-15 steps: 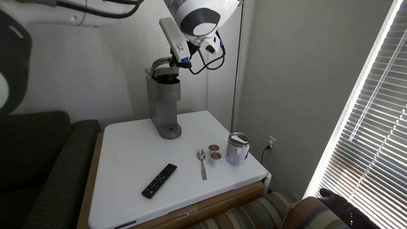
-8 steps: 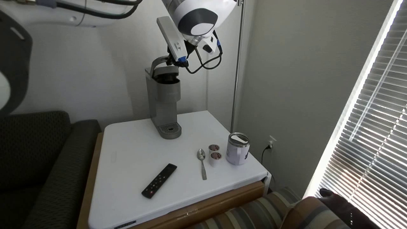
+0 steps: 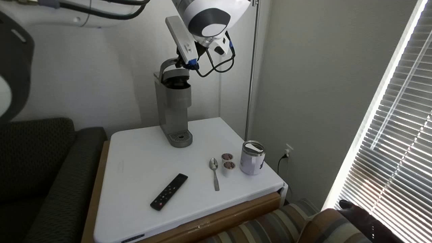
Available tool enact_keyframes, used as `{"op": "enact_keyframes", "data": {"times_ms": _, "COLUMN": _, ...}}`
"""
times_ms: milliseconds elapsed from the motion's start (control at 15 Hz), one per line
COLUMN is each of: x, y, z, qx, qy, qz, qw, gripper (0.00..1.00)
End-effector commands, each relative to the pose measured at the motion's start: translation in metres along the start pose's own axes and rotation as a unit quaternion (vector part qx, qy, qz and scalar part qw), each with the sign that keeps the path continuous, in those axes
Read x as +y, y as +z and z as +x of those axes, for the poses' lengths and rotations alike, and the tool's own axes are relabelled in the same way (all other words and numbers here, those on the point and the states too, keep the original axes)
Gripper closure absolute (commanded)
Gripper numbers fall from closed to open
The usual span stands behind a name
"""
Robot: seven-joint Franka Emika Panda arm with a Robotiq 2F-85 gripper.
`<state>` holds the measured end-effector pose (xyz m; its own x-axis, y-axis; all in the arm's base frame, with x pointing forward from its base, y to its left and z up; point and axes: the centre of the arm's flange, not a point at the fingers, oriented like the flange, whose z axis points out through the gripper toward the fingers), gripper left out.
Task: Open the coffee maker
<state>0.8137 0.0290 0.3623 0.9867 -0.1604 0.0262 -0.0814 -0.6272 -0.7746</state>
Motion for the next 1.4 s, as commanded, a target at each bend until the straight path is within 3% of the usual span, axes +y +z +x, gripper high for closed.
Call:
{"op": "enact_keyframes", "data": {"times_ms": 0, "x": -0.016, "y": -0.007, "z": 0.028, "qx": -0.009, "qy": -0.013, "qz": 0.004, "qw": 0.9999, "gripper": 1.00}}
{"op": "enact_keyframes", "data": {"times_ms": 1333, "x": -0.053, "y": -0.001, "z": 0.035, "qx": -0.025, "qy": -0.035, "qz": -0.002, "qw": 0.9991, "gripper": 1.00}}
